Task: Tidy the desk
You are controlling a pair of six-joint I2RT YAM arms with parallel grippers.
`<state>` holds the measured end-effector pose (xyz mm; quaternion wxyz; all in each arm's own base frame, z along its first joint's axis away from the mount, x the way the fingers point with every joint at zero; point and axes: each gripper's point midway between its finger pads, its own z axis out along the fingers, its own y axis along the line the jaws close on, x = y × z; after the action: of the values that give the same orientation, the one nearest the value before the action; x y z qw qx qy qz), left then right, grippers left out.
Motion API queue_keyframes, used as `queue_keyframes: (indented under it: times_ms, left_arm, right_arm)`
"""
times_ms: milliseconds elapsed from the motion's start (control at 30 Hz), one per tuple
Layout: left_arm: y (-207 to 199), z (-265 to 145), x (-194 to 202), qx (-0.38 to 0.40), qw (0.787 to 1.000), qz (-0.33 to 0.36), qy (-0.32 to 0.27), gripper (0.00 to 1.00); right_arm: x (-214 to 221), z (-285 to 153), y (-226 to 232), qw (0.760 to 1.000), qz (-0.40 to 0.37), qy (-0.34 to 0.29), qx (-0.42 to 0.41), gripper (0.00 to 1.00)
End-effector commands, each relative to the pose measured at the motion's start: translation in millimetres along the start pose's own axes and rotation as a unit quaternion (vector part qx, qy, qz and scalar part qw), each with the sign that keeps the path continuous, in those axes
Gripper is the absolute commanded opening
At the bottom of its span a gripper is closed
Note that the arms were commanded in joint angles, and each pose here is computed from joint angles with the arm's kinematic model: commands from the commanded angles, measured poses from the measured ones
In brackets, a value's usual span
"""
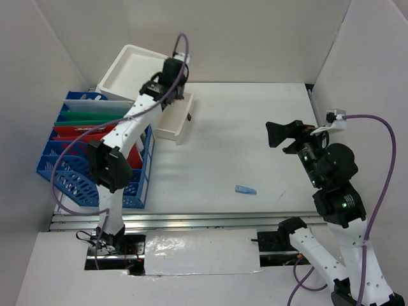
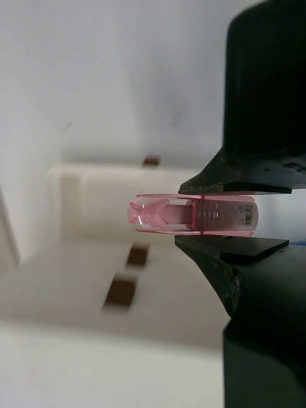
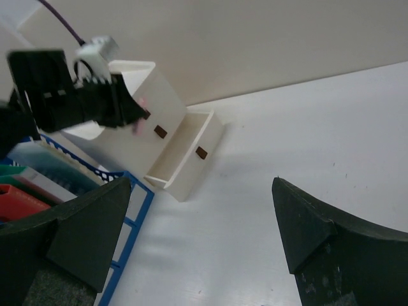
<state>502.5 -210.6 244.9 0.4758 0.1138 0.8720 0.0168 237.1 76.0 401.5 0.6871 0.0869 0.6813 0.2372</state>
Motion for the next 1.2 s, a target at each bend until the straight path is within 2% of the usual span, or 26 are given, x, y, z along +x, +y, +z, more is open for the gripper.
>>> queue_keyframes:
  times_ms: [0, 100, 167, 367, 500, 567, 667, 700, 733, 767, 800, 933, 1033, 1133, 1167]
  left_arm:
    - [51, 31, -10, -0.073, 0.996, 0.049, 0.018, 0.01]
    - [73, 53, -13, -0.090, 0.993, 0.068, 0.023, 0.01]
    - [78, 61, -9, -0.087, 0.994, 0.069, 0.021, 0.06]
    - [79, 82, 9, -0.088, 0.994, 0.056, 0.026, 0.16]
    - [75, 87, 16, -0.080, 0.995, 0.047, 0.032, 0.17]
    - [73, 88, 17, -0.077, 0.996, 0.043, 0.028, 0.21]
    - [71, 94, 27, -0.074, 0.995, 0.044, 0.041, 0.43]
    - [71, 94, 30, -0.074, 0.995, 0.044, 0.045, 0.64]
    - [70, 94, 32, -0.072, 0.995, 0.044, 0.047, 0.72]
    - [71, 93, 36, -0.075, 0.995, 0.039, 0.050, 0.89]
    - [69, 92, 36, -0.073, 0.996, 0.024, 0.048, 0.99]
    - [63, 78, 25, -0.050, 0.998, 0.009, 0.025, 0.99]
    - [57, 54, -3, -0.022, 1.000, -0.006, -0.009, 1.00]
    - [35, 35, -19, 0.027, 0.999, -0.009, -0.027, 1.00]
    - [9, 27, -20, 0.066, 0.997, 0.002, -0.029, 1.00]
  right_arm:
    - [2, 9, 5, 1.000, -0.012, 0.002, -0.016, 1.00]
    - [3, 7, 8, 1.000, -0.012, 0.005, -0.026, 1.00]
    - [1, 6, 10, 0.999, -0.012, 0.002, -0.029, 1.00]
    - [-4, 4, 13, 0.999, -0.012, -0.002, -0.034, 1.00]
    - [-3, 5, 14, 0.999, -0.011, 0.000, -0.036, 1.00]
    - [-3, 5, 13, 0.999, -0.011, 0.001, -0.035, 1.00]
    - [-3, 5, 14, 0.999, -0.011, 0.000, -0.037, 1.00]
    - [-5, 4, 14, 0.999, -0.011, -0.002, -0.038, 1.00]
    - [-5, 4, 14, 0.999, -0.012, -0.002, -0.037, 1.00]
    - [-4, 4, 14, 0.999, -0.012, 0.000, -0.037, 1.00]
    - [-5, 4, 15, 0.999, -0.013, -0.001, -0.038, 1.00]
    - [-6, 4, 15, 0.999, -0.012, -0.002, -0.038, 1.00]
    - [-4, 5, 13, 0.999, -0.011, -0.001, -0.034, 1.00]
    - [-3, 5, 12, 0.999, -0.009, 0.000, -0.032, 1.00]
    - [-3, 5, 12, 0.999, -0.008, 0.000, -0.032, 1.00]
